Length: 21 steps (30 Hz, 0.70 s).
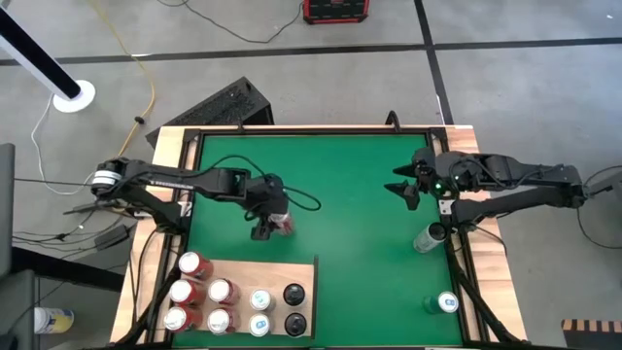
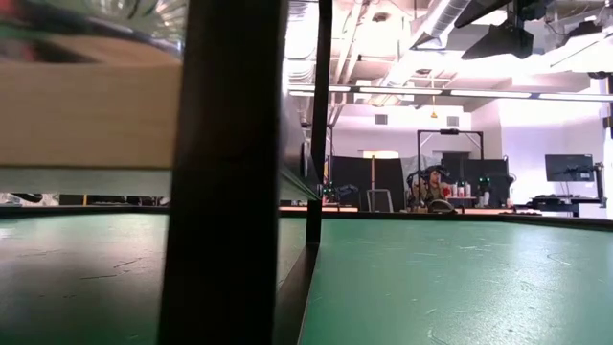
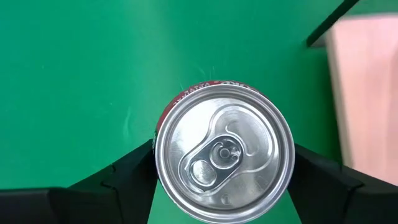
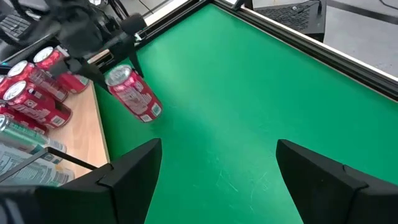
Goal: Place canned beverage on shelf
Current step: Put the red soda can on the shelf aligned with the other red soda can
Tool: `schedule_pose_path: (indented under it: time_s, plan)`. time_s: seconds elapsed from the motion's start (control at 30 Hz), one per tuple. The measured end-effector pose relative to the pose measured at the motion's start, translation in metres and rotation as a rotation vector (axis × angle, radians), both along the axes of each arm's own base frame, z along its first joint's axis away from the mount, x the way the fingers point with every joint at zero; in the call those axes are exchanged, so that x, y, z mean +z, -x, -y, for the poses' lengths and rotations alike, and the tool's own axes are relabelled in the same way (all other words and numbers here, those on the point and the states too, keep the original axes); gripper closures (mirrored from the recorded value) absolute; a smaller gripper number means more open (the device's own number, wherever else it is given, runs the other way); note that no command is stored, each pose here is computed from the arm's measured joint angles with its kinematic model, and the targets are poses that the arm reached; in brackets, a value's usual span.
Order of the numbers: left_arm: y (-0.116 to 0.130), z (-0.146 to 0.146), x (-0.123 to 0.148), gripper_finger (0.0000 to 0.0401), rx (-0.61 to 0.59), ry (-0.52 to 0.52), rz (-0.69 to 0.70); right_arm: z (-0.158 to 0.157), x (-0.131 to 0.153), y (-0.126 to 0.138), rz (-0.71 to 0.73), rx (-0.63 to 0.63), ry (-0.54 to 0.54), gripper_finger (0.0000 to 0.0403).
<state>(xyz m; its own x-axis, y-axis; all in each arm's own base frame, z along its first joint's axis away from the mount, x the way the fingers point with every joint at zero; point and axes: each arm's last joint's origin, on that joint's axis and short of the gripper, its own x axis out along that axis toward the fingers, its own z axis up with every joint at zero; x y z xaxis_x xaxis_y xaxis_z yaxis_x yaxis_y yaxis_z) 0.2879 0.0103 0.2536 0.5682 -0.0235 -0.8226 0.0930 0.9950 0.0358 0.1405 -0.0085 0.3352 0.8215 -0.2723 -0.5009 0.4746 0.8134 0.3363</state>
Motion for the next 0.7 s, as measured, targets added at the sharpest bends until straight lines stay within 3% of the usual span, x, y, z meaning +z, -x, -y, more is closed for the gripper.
schedule_pose_path:
  time_s: [0.37, 0.7]
  plan:
    - [0.050, 0.006, 0.046, 0.0124, 0.049, 0.085, 0.027, 0.000, 0.000, 0.000, -0.002, 0.004, 0.008, 0.0063]
    - [0.101, 0.042, 0.075, 0.0124, -0.078, 0.247, 0.056, 0.001, 0.000, 0.000, -0.005, -0.012, 0.032, 0.0063]
